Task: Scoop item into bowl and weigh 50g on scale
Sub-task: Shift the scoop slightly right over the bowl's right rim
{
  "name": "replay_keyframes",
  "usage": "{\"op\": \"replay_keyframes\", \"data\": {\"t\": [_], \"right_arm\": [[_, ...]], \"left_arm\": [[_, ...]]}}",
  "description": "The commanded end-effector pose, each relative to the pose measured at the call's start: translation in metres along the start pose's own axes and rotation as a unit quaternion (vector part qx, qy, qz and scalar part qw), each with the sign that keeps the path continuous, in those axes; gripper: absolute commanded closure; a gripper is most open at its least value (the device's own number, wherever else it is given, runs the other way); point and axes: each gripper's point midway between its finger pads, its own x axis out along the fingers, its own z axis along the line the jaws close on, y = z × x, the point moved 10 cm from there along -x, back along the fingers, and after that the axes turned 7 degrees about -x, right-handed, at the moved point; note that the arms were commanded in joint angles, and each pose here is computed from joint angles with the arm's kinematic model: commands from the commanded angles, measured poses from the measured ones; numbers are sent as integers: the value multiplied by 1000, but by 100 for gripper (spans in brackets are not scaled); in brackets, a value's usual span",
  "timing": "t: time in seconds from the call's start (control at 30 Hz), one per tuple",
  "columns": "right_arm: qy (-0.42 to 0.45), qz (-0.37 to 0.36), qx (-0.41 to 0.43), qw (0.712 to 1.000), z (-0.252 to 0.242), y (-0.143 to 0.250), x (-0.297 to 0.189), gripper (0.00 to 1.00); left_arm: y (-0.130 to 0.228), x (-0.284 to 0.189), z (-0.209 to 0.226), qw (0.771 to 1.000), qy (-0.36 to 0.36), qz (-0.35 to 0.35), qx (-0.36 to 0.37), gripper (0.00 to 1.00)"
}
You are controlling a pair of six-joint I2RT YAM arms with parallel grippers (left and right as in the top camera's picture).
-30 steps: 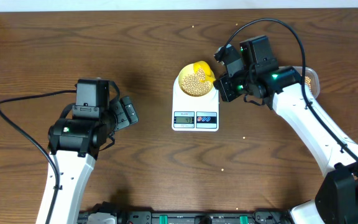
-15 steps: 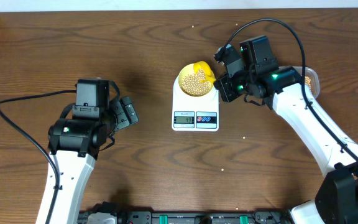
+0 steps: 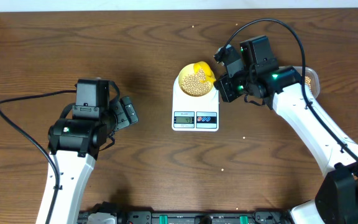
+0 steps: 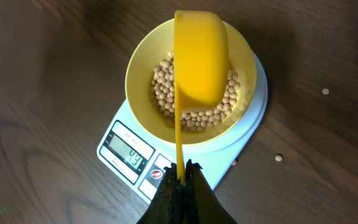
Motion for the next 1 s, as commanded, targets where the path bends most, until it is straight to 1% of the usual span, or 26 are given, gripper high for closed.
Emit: {"op": "replay_keyframes", "data": {"t": [0.0, 0.1, 0.5, 0.77, 0.97], "right_arm": [[-2, 6, -13, 1000, -1, 2, 4, 99], [10, 9, -13, 1000, -5, 3, 3, 99], [-4, 5, -13, 1000, -1, 2, 4, 99], [-4, 2, 30, 1000, -1, 1, 4, 99], [-2, 1, 30, 1000, -2, 1, 4, 99]], "left_arm": [[-3, -2, 1, 1000, -6, -9, -3, 4], [-3, -2, 1, 1000, -6, -9, -3, 4], [-3, -2, 1, 1000, -6, -9, -3, 4], [-3, -2, 1, 1000, -6, -9, -3, 4], [-3, -2, 1, 1000, -6, -9, -3, 4]]}}
